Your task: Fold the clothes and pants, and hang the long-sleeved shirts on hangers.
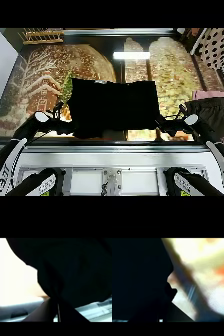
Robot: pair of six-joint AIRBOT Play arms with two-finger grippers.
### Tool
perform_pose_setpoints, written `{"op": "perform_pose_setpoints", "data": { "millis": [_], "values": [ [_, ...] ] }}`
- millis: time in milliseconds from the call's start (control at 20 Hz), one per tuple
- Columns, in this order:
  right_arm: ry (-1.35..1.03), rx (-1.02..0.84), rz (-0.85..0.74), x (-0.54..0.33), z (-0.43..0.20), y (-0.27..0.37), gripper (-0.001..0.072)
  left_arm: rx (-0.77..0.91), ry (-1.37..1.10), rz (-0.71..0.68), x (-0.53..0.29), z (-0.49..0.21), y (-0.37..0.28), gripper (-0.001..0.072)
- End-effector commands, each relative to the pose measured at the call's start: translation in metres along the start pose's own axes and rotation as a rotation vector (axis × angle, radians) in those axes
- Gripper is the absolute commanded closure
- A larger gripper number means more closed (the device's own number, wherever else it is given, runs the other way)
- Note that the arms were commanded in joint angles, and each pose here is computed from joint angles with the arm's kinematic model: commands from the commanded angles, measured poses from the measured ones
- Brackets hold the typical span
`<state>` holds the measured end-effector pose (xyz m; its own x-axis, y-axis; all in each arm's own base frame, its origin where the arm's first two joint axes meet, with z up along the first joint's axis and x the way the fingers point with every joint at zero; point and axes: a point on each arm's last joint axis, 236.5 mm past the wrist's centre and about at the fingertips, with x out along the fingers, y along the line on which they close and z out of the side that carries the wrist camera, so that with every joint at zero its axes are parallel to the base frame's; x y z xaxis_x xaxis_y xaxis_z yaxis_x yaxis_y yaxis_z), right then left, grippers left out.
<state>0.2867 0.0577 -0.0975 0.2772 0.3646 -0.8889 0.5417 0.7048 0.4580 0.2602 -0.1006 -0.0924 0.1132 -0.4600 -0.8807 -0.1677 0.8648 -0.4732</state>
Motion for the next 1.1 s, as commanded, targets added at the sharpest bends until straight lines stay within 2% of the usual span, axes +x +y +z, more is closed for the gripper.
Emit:
{"op": "perform_pose_setpoints", "data": {
  "millis": [0,200,450,700,1050],
  "values": [
    [0.037,-0.149,-0.098,-0.026,-0.005,-0.010,0.0693,0.024,-0.063,-0.011,-0.039,0.003,-0.007,0.0699],
    [0.120,-0.269,-0.258,-0.066,-0.023,-0.037,0.0693,0.022,0.050,0.002,-0.059,-0.077,-0.001,0.0699],
    [0.238,-0.302,-0.316,-0.094,-0.056,-0.050,0.0694,0.056,0.071,-0.008,-0.082,-0.130,-0.025,0.0699],
    [0.141,-0.330,-0.280,-0.109,-0.024,-0.020,0.0694,0.120,-0.060,0.088,-0.108,-0.089,-0.030,0.0699],
    [0.082,-0.344,-0.256,-0.104,0.041,0.020,0.0694,0.161,-0.069,0.099,-0.076,0.018,-0.041,0.0699]
  ]
}}
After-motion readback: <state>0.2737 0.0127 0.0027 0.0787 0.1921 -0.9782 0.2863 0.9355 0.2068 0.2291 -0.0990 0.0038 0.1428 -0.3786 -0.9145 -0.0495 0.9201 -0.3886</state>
